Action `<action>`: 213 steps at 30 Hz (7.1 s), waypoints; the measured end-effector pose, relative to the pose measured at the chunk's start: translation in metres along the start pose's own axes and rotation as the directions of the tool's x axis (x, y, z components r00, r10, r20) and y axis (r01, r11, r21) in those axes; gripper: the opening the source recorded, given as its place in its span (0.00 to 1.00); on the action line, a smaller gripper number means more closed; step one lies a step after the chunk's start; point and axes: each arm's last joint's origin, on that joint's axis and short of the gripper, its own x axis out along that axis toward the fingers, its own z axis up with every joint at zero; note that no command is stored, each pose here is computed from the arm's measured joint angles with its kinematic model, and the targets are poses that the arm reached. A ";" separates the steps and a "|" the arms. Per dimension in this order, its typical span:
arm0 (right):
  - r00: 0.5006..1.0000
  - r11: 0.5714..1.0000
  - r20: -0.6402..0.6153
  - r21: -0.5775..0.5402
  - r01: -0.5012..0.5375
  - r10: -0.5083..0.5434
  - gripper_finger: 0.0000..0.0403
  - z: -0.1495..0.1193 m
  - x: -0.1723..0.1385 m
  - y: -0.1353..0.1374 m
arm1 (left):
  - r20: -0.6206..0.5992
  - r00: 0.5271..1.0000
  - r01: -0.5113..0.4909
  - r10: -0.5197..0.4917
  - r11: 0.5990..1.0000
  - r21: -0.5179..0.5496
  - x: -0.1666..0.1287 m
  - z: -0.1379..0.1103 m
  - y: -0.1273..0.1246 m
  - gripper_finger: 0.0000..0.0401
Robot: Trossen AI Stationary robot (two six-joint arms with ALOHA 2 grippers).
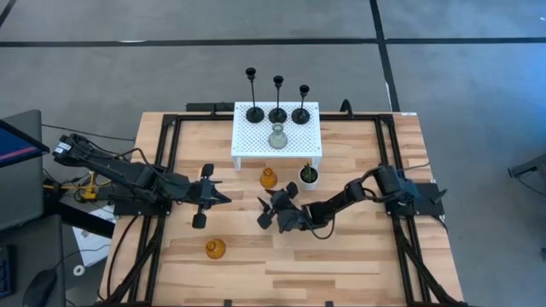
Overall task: Pick & Place candle stick holders
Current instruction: Put the top orange glass candle holder on the shelf
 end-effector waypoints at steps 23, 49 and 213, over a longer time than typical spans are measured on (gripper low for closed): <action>0.994 0.992 0.005 0.066 0.109 -0.109 0.88 0.012 0.033 -0.031 | -0.009 1.000 0.000 0.000 1.000 0.003 0.000 -0.001 0.000 0.02; 0.977 0.990 -0.189 0.117 -0.081 0.102 0.80 0.007 0.025 -0.022 | -0.019 1.000 0.001 -0.001 1.000 0.005 0.000 -0.002 0.000 0.02; 0.992 0.993 -0.048 -0.012 0.119 -0.120 0.49 0.175 -0.044 -0.192 | -0.064 0.998 -0.002 0.000 0.999 -0.033 0.000 -0.006 0.000 0.02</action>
